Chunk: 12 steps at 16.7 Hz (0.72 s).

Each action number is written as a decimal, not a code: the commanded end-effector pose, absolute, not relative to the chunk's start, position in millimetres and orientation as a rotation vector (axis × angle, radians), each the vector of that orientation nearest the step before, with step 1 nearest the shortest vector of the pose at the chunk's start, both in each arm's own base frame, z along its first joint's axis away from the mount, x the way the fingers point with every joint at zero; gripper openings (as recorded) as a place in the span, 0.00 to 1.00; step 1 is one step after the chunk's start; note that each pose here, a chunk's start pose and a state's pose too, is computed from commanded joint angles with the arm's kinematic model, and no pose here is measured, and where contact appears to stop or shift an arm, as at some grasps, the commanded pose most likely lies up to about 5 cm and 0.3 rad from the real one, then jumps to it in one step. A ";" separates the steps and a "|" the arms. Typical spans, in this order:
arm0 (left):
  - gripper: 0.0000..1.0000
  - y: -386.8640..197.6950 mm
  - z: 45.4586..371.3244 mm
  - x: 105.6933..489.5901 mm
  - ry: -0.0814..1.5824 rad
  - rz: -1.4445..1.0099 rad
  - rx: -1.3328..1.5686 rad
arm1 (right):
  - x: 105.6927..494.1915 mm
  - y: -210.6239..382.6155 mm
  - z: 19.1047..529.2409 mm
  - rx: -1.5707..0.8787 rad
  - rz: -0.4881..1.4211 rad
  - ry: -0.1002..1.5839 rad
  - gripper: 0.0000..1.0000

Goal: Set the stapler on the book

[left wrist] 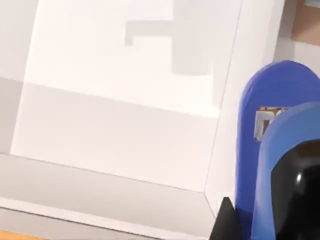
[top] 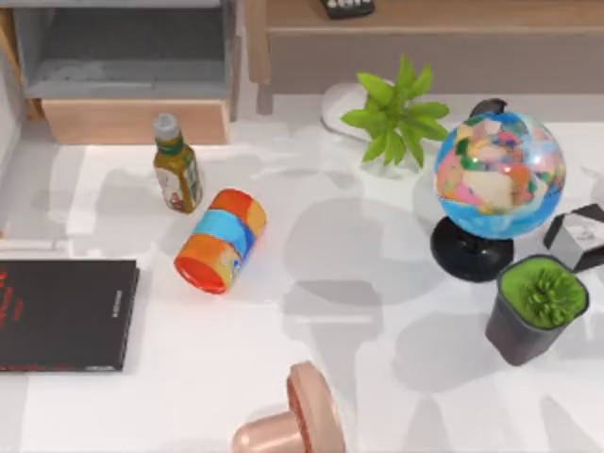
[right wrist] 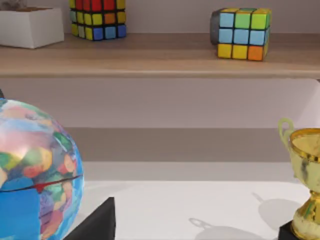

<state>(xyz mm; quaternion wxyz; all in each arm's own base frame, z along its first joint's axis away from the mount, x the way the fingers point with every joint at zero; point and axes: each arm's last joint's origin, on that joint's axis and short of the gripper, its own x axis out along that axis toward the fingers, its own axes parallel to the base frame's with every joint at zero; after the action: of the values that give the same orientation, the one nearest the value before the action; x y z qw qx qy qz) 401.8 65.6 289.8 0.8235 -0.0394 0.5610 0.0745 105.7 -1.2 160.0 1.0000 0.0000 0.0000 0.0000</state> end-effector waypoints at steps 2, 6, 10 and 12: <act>0.00 47.7 287.1 383.9 1.205 0.128 -0.064 | 105.7 -1.2 160.0 0.000 0.000 0.000 1.00; 0.00 19.6 263.9 350.2 1.266 0.075 -0.030 | 105.7 -1.2 160.0 0.000 0.000 0.000 1.00; 0.00 1.7 226.1 322.4 1.359 0.036 -0.002 | 105.7 -1.2 160.0 0.000 0.000 0.000 1.00; 0.00 -4.2 208.1 310.8 1.404 0.022 0.010 | 105.7 -1.2 160.0 0.000 0.000 0.000 1.00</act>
<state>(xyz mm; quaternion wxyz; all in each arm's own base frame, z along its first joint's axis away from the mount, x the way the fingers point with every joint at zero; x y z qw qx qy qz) 310.8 -4.2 208.1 0.7636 0.0046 0.6456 0.0103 105.7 -1.2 160.0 1.0000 0.0000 0.0000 0.0000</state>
